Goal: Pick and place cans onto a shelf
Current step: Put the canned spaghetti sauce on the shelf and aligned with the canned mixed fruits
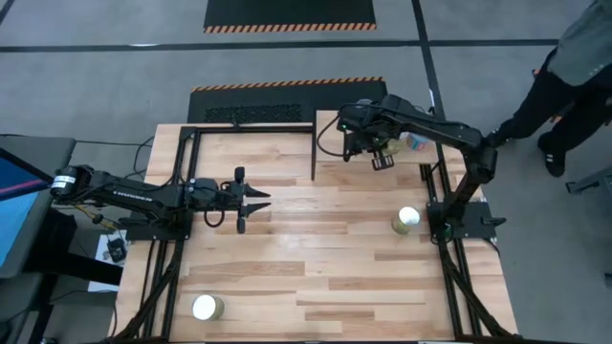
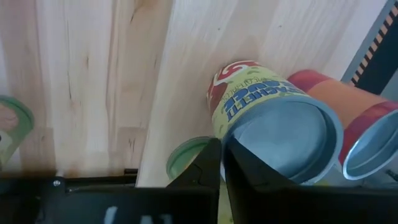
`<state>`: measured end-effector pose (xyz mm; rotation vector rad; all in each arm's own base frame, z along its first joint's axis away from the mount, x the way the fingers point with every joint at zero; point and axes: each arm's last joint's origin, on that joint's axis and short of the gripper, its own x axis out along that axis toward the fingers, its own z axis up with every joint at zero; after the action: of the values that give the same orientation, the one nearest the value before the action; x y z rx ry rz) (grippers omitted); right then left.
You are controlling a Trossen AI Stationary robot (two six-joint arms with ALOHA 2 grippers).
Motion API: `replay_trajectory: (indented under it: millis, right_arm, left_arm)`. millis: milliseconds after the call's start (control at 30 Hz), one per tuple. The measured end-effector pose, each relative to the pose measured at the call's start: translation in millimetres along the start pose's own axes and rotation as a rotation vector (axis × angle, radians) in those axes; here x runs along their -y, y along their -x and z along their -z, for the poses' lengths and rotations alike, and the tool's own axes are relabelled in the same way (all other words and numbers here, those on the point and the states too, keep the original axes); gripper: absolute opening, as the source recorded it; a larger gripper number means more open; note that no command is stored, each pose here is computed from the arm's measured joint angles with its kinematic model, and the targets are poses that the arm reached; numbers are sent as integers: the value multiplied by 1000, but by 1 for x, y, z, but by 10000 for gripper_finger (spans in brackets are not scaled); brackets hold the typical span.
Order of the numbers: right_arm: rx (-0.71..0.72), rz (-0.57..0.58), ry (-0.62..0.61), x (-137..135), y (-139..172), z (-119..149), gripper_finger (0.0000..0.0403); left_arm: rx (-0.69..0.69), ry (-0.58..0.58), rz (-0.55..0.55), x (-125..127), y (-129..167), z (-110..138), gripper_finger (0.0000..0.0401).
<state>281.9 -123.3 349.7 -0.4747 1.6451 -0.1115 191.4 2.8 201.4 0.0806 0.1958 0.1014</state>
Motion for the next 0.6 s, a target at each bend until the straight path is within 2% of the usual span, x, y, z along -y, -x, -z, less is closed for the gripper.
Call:
replay_trajectory:
  millis: [333, 600]
  right_arm:
    - [7, -1, -41, -7, 4, -4, 65]
    - [42, 49, -62, -3, 18, -4, 75]
  left_arm:
    - [1, 0, 0, 0, 0, 0, 100]
    - [0, 0, 0, 0, 0, 0, 100]
